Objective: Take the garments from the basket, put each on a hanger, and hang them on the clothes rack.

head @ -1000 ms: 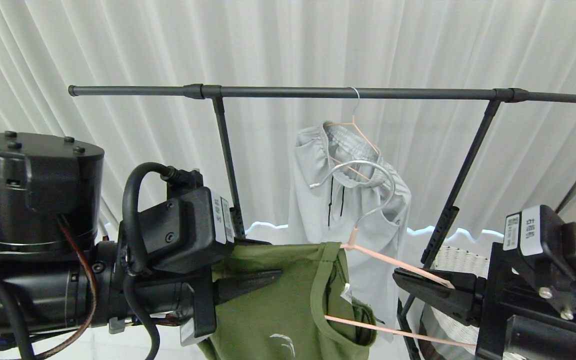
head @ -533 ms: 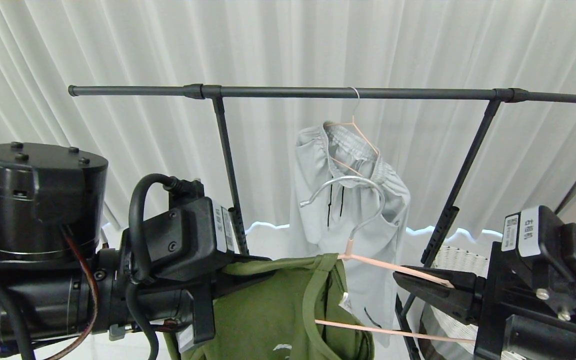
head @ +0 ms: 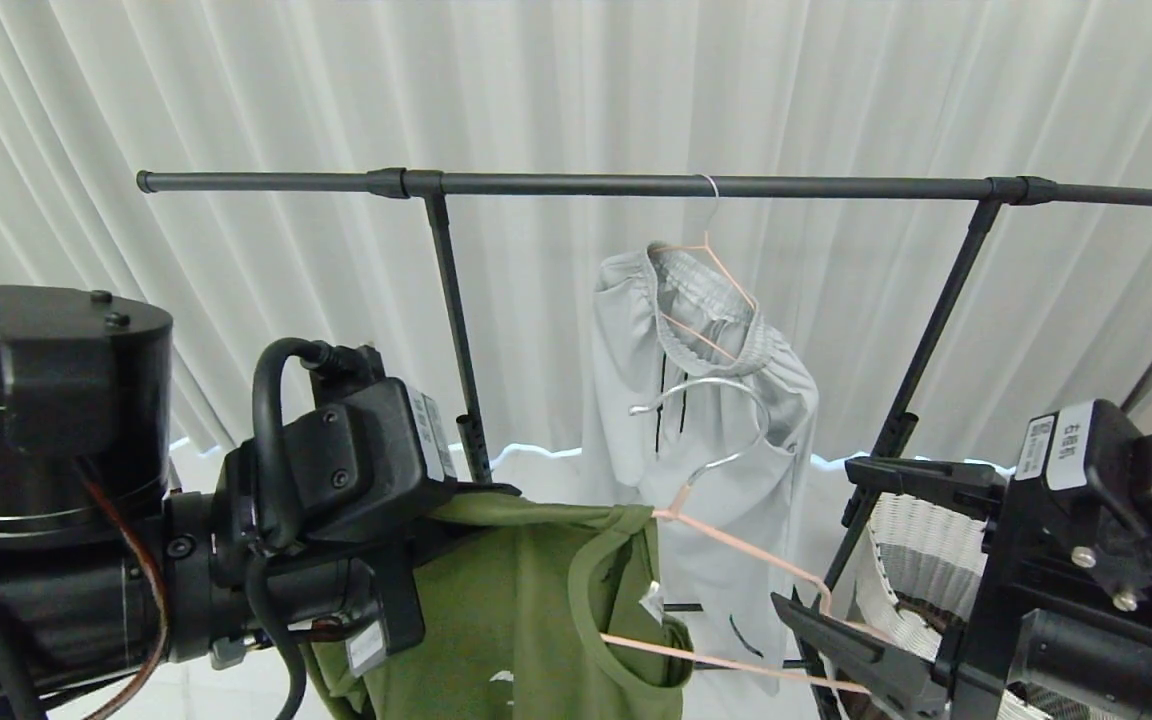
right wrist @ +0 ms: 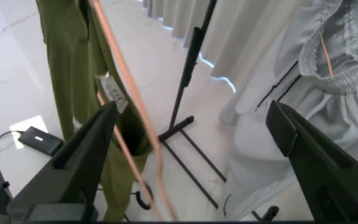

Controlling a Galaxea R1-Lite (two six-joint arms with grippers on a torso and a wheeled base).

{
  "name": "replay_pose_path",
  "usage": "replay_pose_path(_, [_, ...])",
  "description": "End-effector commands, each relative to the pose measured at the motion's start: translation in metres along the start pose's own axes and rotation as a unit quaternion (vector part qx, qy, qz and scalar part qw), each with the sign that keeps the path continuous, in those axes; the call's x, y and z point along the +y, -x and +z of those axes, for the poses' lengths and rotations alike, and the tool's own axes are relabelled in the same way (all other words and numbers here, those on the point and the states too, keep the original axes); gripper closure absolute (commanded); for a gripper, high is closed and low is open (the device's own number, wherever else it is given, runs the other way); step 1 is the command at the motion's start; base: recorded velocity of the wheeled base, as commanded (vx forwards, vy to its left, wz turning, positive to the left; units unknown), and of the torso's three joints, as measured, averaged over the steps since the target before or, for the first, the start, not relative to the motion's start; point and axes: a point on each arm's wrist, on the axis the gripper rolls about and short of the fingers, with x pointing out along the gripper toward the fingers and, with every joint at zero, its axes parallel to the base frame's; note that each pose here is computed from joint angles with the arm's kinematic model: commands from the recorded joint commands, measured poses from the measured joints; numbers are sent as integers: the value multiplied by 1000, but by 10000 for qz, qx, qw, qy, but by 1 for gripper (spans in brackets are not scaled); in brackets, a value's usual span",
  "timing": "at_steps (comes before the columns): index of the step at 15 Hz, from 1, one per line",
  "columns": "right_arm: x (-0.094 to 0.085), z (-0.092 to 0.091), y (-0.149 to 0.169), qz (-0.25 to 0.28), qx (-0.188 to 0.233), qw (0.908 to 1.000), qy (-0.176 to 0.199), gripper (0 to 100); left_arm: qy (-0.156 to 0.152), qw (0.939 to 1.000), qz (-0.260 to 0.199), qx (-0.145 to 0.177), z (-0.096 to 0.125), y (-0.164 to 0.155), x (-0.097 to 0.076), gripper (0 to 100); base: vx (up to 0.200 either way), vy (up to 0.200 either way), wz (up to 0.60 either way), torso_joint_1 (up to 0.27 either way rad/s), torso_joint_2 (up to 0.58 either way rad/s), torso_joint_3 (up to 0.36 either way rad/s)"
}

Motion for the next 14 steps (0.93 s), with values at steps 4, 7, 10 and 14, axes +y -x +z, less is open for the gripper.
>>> replay_pose_path(4, [0, 0, 0, -8, 15, 10000, 5, 0, 186, 9931, 1006, 578, -7, 3, 0, 100, 0, 0, 0, 0, 0, 0])
replay_pose_path(7, [0, -2, -1, 29, 47, 10000, -6, 0, 584, 9771, 1921, 709, 1, 6, 11, 100, 0, 0, 0, 0, 0, 0])
replay_pose_path(10, [15, -14, -5, 342, 310, 9984, -320, 0, 590, 9687, 2377, 397, 16, 9, 22, 100, 0, 0, 0, 0, 0, 0])
replay_pose_path(14, [19, -11, -32, -121, 315, 9919, -1224, 0, 670, 9673, 2443, -123, 42, 14, 27, 100, 0, 0, 0, 0, 0, 0])
